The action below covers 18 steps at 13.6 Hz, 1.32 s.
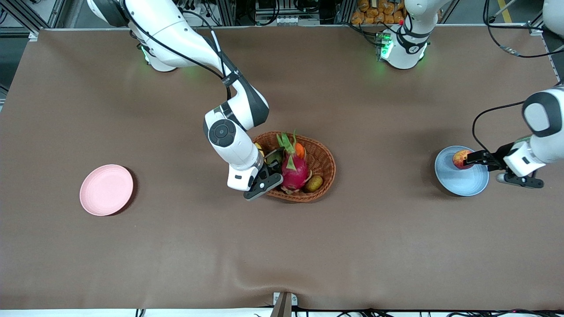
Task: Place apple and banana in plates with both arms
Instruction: 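Open the left gripper over the plate while the right gripper lowers, then close the right gripper on the banana while the left gripper withdraws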
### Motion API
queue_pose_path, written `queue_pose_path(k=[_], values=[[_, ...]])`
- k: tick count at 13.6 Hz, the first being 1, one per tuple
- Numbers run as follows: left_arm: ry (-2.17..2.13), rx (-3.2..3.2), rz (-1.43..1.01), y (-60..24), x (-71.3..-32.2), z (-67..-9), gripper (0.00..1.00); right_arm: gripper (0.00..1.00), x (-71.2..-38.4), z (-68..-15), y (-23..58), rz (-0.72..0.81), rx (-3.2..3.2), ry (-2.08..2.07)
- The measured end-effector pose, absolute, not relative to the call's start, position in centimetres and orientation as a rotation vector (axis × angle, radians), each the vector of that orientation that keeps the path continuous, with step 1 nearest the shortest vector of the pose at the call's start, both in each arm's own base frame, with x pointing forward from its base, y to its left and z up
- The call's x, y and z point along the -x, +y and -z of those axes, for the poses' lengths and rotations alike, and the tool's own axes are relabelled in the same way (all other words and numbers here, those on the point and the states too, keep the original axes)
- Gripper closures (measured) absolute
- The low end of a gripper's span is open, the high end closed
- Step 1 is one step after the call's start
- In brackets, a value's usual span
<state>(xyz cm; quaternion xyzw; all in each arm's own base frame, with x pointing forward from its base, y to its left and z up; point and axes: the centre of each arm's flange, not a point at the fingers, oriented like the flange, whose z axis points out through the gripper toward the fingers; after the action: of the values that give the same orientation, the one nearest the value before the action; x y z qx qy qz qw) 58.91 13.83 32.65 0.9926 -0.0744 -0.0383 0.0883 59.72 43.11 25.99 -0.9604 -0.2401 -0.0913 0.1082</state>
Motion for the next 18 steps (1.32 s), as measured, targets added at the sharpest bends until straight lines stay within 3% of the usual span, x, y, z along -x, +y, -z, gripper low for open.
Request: queue_pose_path(k=[9, 15, 18], values=[[-0.225, -2.976, 0.099, 10.0, -60.8, -39.4, 0.0, 0.42, -58.2, -24.3, 44.1, 0.271, 2.837, -0.774], [-0.299, -3.065, 0.119, 3.9, -58.6, -50.4, 0.0, 0.47, -57.9, -23.9, 44.3, 0.272, 2.837, -0.781], [-0.333, -3.08, 0.086, 2.2, -58.1, -56.0, 0.0, 0.72, -57.9, -23.8, 44.4, 0.274, 2.837, -0.782]])
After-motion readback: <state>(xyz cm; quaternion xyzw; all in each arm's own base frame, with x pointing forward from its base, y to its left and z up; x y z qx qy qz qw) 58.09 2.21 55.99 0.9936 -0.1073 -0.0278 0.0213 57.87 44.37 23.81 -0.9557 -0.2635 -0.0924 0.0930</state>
